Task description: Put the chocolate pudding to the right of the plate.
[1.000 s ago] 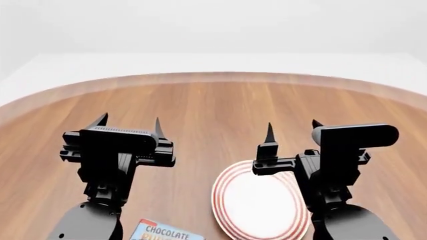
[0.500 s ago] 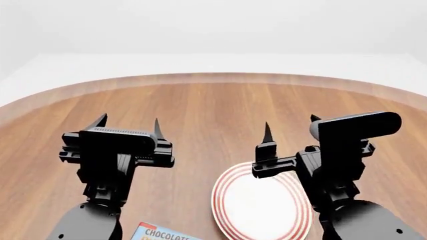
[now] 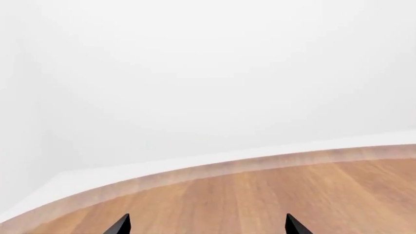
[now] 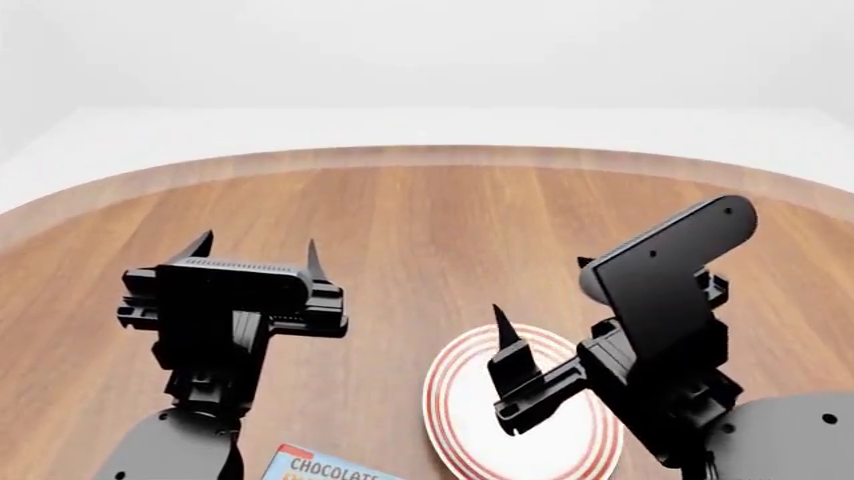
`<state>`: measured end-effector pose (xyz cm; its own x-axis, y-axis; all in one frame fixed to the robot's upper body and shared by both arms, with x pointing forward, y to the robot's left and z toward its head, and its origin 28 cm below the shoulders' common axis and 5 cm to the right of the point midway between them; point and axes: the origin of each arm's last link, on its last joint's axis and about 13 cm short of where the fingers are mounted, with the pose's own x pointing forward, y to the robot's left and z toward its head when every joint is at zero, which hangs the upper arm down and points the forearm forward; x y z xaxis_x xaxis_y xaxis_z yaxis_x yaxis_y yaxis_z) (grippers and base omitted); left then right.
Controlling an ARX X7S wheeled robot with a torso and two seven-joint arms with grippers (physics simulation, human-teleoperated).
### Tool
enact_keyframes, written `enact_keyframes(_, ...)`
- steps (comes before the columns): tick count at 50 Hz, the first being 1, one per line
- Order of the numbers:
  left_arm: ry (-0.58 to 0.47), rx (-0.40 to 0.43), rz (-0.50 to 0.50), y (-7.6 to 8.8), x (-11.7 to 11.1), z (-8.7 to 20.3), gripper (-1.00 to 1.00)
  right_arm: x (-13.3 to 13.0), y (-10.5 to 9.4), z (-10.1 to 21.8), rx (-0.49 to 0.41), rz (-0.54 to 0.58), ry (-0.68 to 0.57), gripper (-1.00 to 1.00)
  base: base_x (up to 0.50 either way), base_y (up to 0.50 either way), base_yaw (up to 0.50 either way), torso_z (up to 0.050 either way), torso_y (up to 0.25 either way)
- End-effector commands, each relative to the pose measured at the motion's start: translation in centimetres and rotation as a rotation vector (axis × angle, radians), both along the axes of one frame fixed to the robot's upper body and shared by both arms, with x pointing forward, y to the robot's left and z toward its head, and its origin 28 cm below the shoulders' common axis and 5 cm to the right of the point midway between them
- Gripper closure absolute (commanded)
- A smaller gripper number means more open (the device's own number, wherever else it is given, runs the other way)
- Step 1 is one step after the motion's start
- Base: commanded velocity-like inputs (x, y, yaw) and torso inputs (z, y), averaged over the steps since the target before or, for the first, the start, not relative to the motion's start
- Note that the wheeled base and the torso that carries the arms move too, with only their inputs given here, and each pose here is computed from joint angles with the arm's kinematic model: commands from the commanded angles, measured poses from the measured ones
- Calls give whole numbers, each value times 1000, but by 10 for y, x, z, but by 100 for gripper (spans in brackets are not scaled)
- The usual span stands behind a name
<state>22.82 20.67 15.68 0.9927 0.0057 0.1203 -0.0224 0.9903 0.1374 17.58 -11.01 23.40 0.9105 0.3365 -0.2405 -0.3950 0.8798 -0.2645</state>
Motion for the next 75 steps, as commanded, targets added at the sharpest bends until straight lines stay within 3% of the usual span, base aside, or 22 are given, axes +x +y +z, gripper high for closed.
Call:
enact_keyframes(1, -1, -1, 9, 2, 0, 0, -100, -5, -7, 10, -57, 52, 120, -100, 0, 0, 0, 0, 0)
enact_keyframes(10, -1, 1, 9, 1, 1, 0, -100, -4, -9, 21, -9, 205, 237, -100, 0, 0, 0, 0, 0)
enact_keyframes(15, -2, 1, 10, 2, 1, 1, -100, -3, -12, 22, -36, 272, 301, -100, 0, 0, 0, 0, 0)
enact_keyframes(24, 1, 2, 11, 2, 1, 0, -100, 7, -18, 27, 38, 311, 360, -100, 0, 0, 0, 0, 0)
enact_keyframes(41, -2, 5, 17, 3, 1, 1, -100, 10, -8, 12, -1, 440, 442, -100, 0, 0, 0, 0, 0)
enact_keyframes(50, -2, 6, 16, 2, 1, 1, -100, 14, -5, 6, -17, 448, 484, -100, 0, 0, 0, 0, 0)
enact_keyframes(51, -3, 7, 13, 1, 2, 2, -100, 20, 1, -1, -74, 463, 541, -100, 0, 0, 0, 0, 0)
enact_keyframes(55, -4, 8, 13, 1, 2, 2, -100, 24, 5, -4, -95, 470, 542, -100, 0, 0, 0, 0, 0)
enact_keyframes(75, 5, 9, 5, -1, 3, -1, -100, 48, 29, -19, -143, 553, 590, -100, 0, 0, 0, 0, 0)
